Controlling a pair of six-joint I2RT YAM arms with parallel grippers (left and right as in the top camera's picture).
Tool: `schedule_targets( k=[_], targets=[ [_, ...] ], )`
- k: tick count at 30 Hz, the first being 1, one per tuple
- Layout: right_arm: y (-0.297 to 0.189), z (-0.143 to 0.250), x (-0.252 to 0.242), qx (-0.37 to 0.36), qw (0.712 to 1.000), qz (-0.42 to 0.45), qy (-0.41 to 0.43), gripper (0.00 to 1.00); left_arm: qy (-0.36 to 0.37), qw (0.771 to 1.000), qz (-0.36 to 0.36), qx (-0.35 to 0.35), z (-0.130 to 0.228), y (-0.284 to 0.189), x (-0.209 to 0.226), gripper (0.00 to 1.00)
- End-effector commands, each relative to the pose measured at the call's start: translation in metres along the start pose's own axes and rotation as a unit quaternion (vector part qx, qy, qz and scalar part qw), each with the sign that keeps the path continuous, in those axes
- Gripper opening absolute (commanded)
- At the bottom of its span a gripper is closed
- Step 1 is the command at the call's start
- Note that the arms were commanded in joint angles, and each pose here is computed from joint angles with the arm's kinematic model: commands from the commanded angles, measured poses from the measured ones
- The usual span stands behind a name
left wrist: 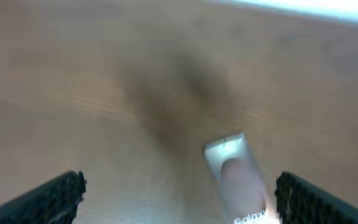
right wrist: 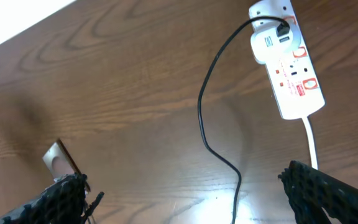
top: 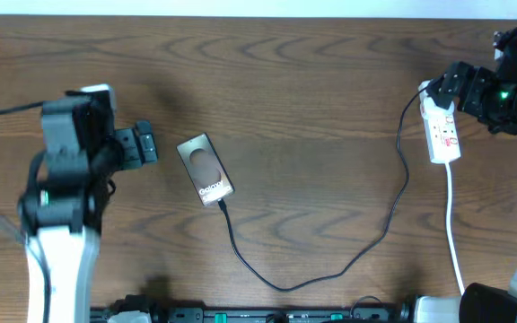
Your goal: Plug charger to phone and switch on socket
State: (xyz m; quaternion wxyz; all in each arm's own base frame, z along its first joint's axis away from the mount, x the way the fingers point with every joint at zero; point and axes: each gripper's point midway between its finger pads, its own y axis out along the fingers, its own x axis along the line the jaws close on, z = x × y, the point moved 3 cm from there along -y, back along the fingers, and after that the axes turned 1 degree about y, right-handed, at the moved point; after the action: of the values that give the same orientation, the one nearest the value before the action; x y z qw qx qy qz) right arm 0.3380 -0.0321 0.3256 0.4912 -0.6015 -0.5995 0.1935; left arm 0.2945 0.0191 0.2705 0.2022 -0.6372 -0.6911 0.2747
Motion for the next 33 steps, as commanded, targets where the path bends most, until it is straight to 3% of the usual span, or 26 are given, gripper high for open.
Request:
schedule_targets(
  k=[1,6,9,15,19,23,29,33],
  targets=[
    [0.002,0.002,0.001,0.005,1.0,-0.001,0.001,0.99,0.006,0.996,0.003,-0.088,0.004,-0.024,0.0,1.0],
    [0.002,0.002,0.001,0.005,1.0,-0.002,0.001,0.99,0.017,0.969,0.02,-0.244,0.015,-0.039,-0.002,1.0],
    [0.002,0.002,0.001,0.005,1.0,-0.002,0.001,0.99,0.106,0.94,0.053,-0.319,0.032,-0.043,-0.016,1.0],
    [0.002,0.002,0.001,0.005,1.0,-0.002,0.001,0.99,0.134,0.911,0.053,-0.387,0.075,-0.031,-0.015,1.0],
    [0.002,0.002,0.001,0.005,1.0,-0.002,0.001,0.99,0.127,0.905,0.046,-0.403,0.088,-0.028,-0.01,1.0],
    [0.002,0.002,0.001,0.005,1.0,-0.002,0.001,0.99,0.071,0.905,0.033,-0.419,0.096,-0.027,0.003,1.0],
    [0.002,0.002,0.001,0.005,1.0,-0.002,0.001,0.99,-0.054,0.935,0.009,-0.352,0.119,-0.003,0.024,1.0],
    [0.002,0.002,0.001,0.005,1.0,-0.002,0.001,0.99,-0.069,0.953,-0.005,-0.295,0.14,0.013,0.029,1.0]
  ],
)
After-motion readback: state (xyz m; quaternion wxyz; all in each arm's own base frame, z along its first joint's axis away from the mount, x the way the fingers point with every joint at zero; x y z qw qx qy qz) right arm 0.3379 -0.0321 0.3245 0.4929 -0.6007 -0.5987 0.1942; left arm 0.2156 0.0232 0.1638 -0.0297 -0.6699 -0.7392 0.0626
